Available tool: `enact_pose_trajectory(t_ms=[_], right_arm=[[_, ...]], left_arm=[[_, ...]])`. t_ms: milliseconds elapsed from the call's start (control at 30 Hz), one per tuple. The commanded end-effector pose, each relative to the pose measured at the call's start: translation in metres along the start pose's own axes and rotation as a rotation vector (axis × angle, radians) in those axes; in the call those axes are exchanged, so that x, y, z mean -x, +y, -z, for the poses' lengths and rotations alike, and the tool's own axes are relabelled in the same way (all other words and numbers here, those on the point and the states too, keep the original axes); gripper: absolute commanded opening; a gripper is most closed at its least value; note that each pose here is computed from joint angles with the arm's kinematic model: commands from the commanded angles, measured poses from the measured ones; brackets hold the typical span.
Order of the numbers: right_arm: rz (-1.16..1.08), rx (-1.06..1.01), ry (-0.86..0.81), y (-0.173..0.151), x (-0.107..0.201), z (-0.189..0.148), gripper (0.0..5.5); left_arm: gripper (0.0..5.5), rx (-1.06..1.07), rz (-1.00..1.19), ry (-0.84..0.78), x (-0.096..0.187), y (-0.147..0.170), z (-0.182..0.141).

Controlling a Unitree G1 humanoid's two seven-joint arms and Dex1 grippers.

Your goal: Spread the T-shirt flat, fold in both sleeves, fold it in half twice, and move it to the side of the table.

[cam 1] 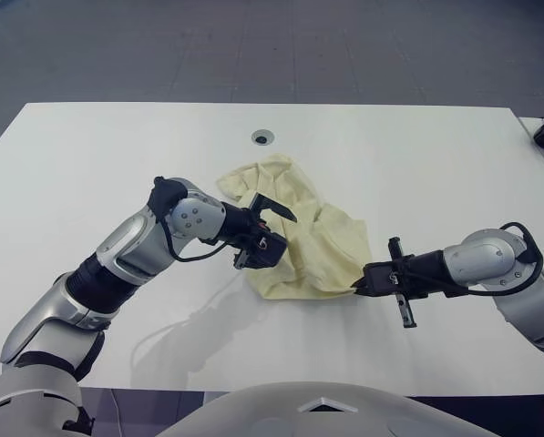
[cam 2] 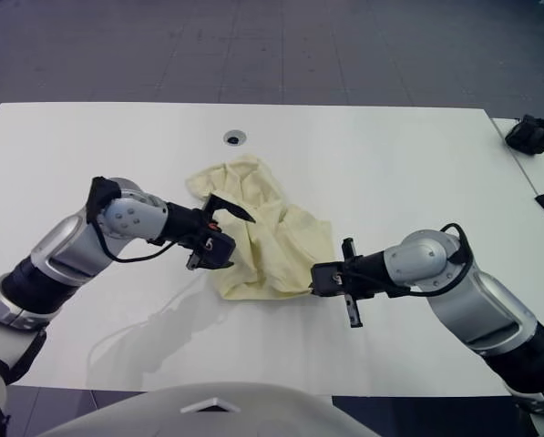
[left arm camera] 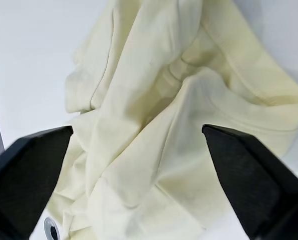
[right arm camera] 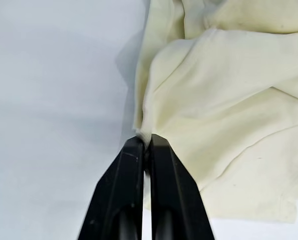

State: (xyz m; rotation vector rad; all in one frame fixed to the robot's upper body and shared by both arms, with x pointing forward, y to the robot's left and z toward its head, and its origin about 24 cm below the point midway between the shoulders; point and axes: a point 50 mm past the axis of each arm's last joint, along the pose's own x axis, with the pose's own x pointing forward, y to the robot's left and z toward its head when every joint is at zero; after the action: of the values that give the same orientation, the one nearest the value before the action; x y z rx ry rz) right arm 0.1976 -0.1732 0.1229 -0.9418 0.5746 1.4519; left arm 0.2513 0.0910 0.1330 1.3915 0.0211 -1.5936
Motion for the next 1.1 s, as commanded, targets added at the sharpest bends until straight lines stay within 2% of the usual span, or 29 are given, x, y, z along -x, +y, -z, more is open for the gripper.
enact_pose_trajectory(t_ms=[33, 800, 967, 1100], right_arm=[[0.008, 0.021, 0.005, -0.004, 0.001, -0.002, 0.0], [0.014, 0.041, 0.014, -0.007, 0.002, 0.0, 0.0], [0.048, 0.054, 0.028, -0.016, 0.009, 0.002, 0.0], [0.184, 0.06, 0.059, -0.045, 0.03, 0.008, 0.0]], left_arm=[[3.94, -0.034, 0.07, 0.027, -0.004, -0.006, 0.003], [0.12, 0.05, 0.004, 0.075, -0.007, -0.013, 0.013], [0.02, 0.124, -0.083, 0.077, 0.008, -0.003, 0.018], [0.02, 0.221, -0.208, 0.116, 0.045, 0.014, 0.036]])
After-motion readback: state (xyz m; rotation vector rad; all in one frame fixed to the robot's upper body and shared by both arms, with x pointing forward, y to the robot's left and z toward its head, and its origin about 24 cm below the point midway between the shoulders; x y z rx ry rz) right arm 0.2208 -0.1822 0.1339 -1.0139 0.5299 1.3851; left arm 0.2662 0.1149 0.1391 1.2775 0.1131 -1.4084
